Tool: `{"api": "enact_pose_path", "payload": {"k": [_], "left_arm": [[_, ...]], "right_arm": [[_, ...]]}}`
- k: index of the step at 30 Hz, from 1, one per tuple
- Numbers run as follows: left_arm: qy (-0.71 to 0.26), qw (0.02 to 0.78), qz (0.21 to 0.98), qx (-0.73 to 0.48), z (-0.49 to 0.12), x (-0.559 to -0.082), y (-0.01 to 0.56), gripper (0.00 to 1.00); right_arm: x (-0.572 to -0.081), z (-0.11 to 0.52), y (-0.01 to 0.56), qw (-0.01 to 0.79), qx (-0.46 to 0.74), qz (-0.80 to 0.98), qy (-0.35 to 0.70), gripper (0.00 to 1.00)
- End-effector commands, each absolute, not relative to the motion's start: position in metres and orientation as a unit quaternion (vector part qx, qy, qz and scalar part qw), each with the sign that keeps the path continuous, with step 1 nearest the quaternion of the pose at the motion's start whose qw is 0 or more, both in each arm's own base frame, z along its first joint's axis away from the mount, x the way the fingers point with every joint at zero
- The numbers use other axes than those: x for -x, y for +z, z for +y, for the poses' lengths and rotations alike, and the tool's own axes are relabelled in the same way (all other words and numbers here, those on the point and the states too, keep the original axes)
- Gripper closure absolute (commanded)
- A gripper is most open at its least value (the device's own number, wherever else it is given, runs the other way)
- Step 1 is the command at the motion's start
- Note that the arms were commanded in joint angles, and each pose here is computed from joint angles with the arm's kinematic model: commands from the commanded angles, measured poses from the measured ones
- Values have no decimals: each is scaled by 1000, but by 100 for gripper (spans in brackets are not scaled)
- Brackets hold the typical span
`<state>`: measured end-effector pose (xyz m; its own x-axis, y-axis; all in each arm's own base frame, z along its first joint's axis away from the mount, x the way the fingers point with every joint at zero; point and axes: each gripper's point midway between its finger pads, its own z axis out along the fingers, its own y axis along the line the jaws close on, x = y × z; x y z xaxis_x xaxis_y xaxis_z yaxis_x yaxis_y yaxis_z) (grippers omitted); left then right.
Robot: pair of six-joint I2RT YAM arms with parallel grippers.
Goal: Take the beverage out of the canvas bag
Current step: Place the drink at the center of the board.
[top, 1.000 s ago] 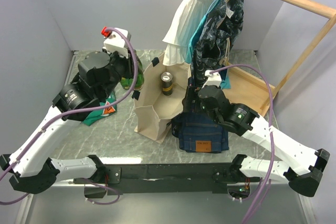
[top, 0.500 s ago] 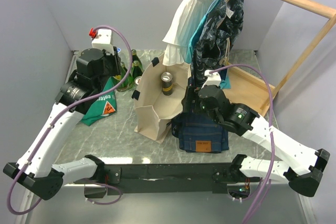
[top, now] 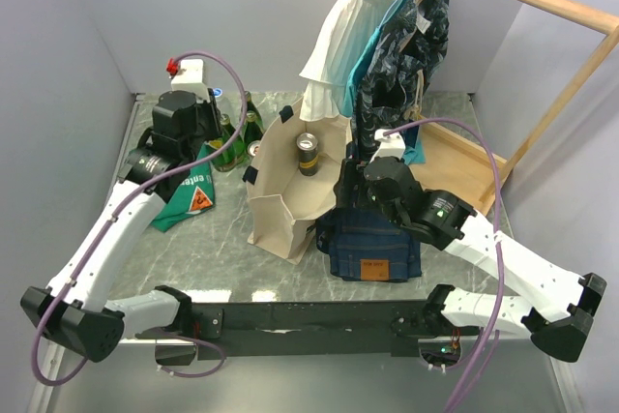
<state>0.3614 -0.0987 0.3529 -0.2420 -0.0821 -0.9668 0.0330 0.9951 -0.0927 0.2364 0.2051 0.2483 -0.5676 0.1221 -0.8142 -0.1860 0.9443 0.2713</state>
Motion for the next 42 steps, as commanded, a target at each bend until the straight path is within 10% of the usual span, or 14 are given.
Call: {"api": "enact_pose_path", "payload": {"k": [1, 42], "left_arm": [[-102, 701, 703, 55, -99, -378, 416, 99], [-89, 660, 742, 79, -106, -434, 325, 99]], "right_arm": [[-242, 209, 270, 486, 17, 854, 184, 8], [-235, 197, 264, 478, 47, 863, 156, 6]]}}
